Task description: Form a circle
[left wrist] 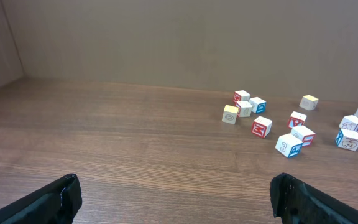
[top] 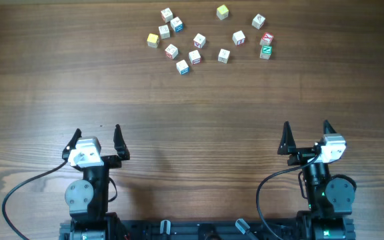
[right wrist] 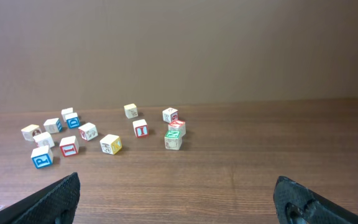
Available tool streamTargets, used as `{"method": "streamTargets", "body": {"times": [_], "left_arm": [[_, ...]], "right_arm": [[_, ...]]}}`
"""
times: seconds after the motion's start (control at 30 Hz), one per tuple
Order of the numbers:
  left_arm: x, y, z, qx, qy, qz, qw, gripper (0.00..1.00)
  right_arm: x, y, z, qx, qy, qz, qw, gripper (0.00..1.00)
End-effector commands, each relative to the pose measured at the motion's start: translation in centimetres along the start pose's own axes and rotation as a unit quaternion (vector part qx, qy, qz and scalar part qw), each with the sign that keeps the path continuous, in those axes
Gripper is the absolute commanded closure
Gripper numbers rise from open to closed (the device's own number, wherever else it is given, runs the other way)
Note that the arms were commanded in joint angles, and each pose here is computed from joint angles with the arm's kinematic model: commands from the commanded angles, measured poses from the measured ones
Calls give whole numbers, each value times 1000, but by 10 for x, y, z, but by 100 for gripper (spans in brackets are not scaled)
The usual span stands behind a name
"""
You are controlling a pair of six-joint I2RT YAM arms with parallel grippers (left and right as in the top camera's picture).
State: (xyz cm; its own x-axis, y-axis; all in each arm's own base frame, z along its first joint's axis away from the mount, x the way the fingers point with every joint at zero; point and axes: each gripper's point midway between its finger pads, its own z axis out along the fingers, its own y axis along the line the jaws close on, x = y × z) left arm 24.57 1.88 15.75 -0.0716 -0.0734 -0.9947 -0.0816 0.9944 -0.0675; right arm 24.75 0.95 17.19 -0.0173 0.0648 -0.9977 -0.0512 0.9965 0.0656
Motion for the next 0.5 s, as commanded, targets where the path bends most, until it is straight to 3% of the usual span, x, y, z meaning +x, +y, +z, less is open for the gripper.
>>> {"method": "streamTargets", "body": {"times": [0.0,0.47], "left_arm": [[3,-1,0,5,4,9,1000,0],[3,-1,0,5,4,9,1000,0]], "right_arm": [[-2,10,-1,-23,-4,-7,1000,0],[-2,10,-1,-23,-4,-7,1000,0]]}}
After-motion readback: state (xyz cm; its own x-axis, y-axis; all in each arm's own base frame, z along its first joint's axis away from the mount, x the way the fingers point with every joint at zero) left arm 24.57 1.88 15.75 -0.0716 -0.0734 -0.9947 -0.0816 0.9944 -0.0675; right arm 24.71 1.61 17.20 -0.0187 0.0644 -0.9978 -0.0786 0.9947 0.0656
